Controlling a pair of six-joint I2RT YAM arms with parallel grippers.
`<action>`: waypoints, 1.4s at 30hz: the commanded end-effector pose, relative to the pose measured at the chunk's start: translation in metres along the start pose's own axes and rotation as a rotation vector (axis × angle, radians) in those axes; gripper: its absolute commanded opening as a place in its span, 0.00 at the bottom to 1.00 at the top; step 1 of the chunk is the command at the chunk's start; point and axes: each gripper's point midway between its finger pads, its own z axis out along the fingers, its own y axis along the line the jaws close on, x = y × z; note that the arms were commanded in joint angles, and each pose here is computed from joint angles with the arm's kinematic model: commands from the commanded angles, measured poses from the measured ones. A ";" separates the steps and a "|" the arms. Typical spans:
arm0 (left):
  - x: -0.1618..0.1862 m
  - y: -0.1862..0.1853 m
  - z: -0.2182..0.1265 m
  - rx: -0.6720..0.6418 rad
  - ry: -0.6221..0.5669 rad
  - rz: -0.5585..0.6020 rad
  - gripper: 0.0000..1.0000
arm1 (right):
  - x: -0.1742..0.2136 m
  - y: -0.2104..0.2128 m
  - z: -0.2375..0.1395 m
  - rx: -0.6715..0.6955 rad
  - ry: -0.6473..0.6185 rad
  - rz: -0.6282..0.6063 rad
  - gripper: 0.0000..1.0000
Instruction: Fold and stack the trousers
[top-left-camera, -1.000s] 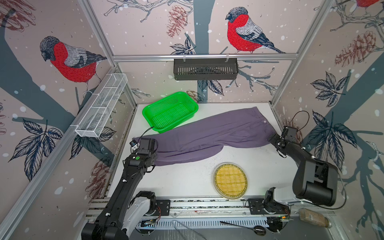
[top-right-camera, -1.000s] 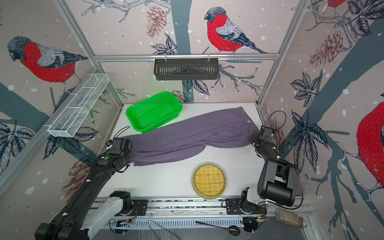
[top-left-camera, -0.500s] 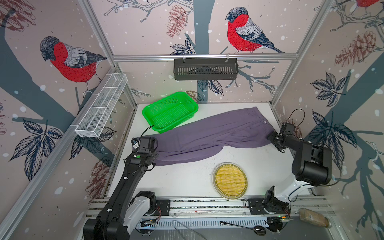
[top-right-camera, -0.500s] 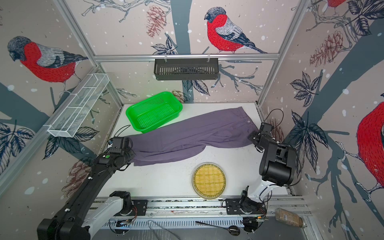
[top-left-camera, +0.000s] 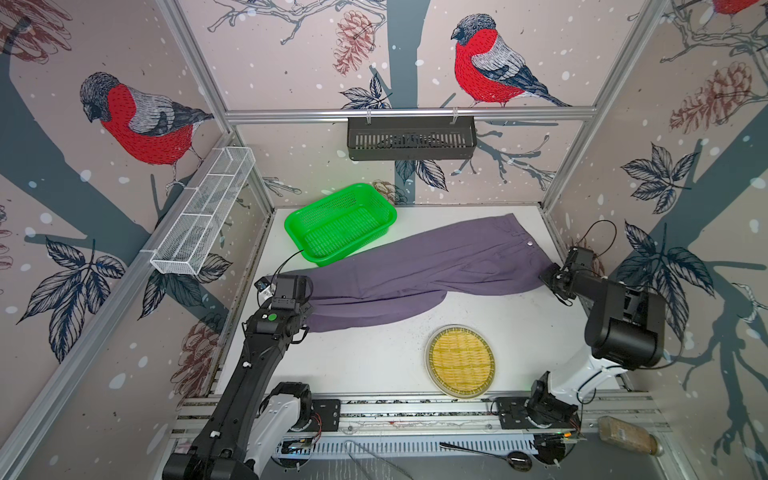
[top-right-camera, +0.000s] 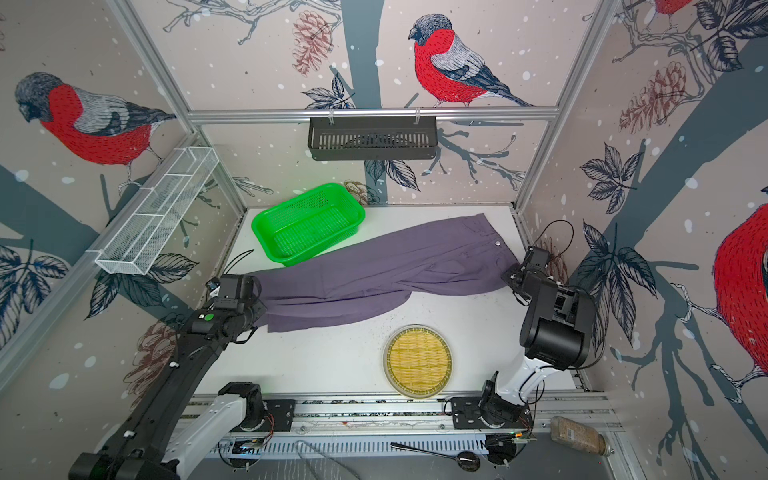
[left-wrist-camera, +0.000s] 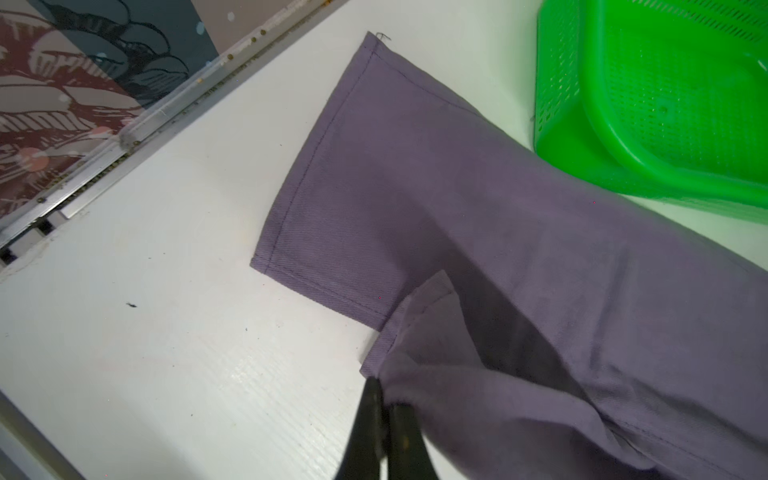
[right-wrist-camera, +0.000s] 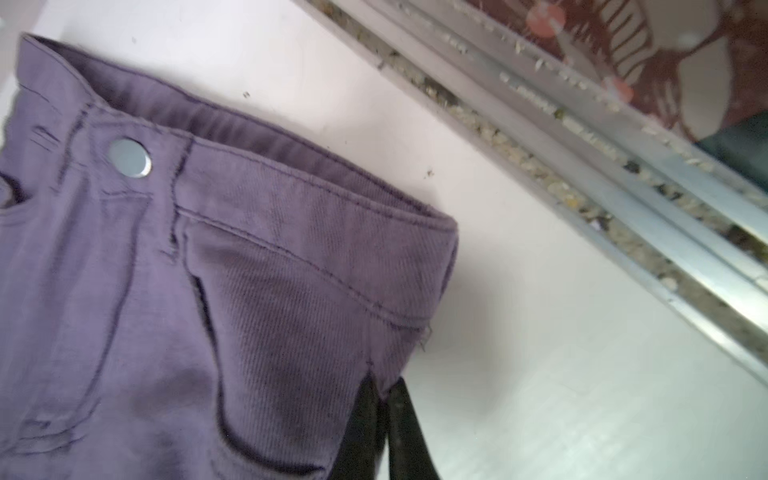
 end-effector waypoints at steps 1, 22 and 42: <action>-0.013 0.018 -0.010 -0.084 -0.052 -0.025 0.00 | -0.031 0.003 -0.021 0.019 -0.101 0.011 0.06; -0.029 0.036 -0.027 -0.057 -0.093 -0.133 0.00 | -0.067 -0.009 -0.061 0.032 -0.220 0.059 0.07; -0.126 -0.030 -0.045 0.040 -0.273 0.005 0.00 | -0.107 0.049 -0.053 -0.077 -0.236 0.059 0.08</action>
